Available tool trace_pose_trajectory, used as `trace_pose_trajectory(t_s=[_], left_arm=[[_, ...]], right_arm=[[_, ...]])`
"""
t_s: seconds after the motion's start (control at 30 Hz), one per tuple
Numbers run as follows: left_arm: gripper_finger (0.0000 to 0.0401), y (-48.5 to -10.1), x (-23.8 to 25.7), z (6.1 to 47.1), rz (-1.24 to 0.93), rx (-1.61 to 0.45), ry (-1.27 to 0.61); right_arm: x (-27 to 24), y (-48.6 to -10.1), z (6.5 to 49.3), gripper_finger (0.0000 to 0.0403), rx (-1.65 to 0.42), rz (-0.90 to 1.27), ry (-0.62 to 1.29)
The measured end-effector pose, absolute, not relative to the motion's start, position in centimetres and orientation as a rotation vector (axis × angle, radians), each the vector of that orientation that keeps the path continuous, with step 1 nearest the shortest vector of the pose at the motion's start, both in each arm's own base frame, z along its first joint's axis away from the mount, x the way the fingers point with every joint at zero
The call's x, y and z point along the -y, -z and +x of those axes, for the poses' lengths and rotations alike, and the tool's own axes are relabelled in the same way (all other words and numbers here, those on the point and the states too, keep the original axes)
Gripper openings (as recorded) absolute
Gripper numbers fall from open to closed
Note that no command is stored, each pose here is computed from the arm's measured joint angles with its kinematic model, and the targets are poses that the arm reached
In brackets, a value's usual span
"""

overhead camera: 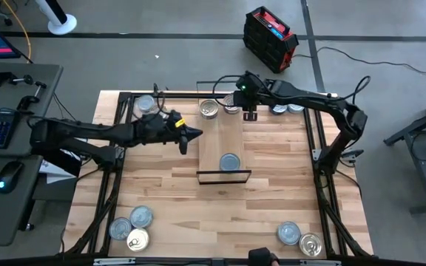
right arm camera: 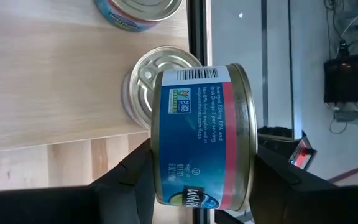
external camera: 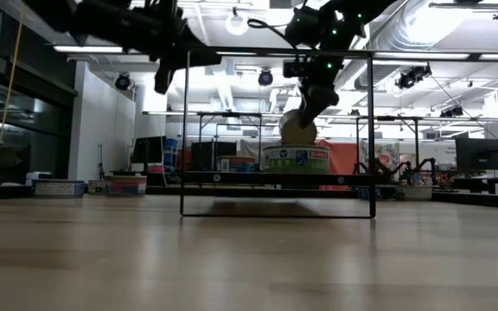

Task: Stack canned seafood by type on shelf
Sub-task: Stack the blue pink tuna can on top of the other blue pink tuna can on the shelf

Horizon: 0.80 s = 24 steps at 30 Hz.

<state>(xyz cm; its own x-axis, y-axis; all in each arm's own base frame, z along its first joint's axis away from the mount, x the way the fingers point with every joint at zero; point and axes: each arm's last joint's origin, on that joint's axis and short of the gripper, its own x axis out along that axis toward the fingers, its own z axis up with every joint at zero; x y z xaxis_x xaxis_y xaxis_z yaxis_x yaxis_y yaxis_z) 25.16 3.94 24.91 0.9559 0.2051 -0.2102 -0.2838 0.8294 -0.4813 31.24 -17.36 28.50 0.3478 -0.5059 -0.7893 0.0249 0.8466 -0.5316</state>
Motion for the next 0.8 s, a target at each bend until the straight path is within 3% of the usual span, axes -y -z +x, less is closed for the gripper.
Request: trace_pose_trajectory(t_s=[0.3,0.8], left_arm=[[0.0000,-24.3,-4.7,24.2,-0.546,-0.104,-0.208],[0.0000,-29.6,-6.3,19.3,-0.401,0.141,-0.210]], right_arm=[[18.1,-26.5,33.1,0.0165,-1.209,-0.551,0.448],[17.2,-24.5,35.4,0.0200,-1.227,-0.657,0.476]])
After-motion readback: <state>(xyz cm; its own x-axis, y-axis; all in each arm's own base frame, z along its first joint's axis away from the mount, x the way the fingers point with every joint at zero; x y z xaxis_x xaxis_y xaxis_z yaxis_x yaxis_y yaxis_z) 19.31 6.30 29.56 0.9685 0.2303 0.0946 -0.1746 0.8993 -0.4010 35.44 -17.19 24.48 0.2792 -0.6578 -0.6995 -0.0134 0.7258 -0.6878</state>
